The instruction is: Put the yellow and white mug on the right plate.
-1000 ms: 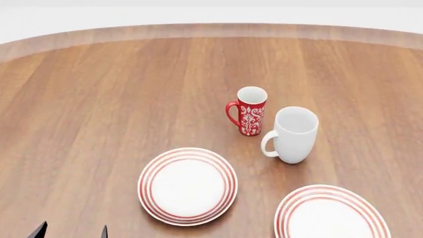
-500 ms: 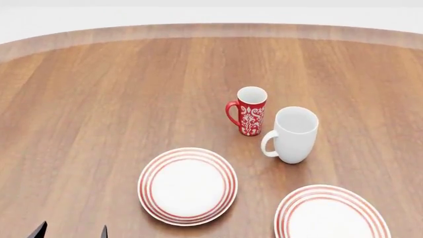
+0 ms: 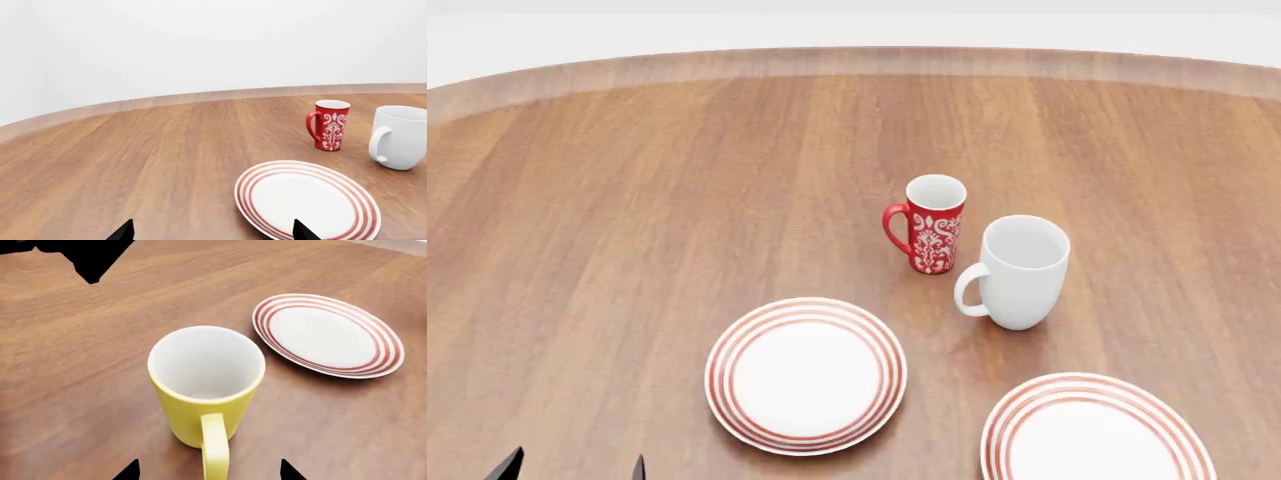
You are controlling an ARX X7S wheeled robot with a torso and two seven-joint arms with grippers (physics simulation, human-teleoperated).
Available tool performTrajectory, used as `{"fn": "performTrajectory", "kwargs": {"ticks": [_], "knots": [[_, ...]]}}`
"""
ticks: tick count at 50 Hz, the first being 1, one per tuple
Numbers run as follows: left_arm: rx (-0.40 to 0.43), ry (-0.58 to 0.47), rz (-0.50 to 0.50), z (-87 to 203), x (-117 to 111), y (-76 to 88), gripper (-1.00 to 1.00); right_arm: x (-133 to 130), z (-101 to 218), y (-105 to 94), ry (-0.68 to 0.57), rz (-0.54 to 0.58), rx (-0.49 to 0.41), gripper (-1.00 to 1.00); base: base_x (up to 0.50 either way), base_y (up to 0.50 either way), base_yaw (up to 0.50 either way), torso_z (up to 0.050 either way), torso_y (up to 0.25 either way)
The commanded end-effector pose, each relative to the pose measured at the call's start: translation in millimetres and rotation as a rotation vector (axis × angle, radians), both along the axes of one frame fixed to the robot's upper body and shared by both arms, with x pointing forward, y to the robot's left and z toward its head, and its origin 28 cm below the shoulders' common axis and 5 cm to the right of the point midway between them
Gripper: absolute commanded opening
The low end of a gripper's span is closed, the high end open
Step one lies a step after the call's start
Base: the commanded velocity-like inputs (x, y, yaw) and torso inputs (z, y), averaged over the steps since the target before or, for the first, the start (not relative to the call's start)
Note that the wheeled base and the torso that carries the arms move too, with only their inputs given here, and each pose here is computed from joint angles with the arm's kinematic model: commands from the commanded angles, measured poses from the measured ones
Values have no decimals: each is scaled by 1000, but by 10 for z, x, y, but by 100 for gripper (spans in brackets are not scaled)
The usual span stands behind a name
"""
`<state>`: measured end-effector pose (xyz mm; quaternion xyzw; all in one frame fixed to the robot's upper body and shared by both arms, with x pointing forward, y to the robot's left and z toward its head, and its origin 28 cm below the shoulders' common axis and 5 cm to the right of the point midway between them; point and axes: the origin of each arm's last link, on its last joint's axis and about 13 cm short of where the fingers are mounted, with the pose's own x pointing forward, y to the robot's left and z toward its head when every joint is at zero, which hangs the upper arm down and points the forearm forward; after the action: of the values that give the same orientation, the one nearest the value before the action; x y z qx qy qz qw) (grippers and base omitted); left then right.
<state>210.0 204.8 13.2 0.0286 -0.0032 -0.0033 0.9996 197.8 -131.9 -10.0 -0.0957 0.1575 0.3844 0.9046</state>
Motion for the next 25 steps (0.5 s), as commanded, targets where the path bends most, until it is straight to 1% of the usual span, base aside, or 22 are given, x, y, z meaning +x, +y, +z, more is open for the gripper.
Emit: {"fn": "performTrajectory", "kwargs": {"ticks": [1,11,25], "knots": [[9,-7,-5,-6,13,-8,100,125,-64,20,15,4,22,100,0,0,0,0,0],[12,-7,-6,-14,11,-8,100,210,-82,41,30,7,33,100,0,0,0,0,0],[11,-11,-6,-20,15,-10,100,231,-201,124,53,44,2,100,0,0,0,0,0]]}}
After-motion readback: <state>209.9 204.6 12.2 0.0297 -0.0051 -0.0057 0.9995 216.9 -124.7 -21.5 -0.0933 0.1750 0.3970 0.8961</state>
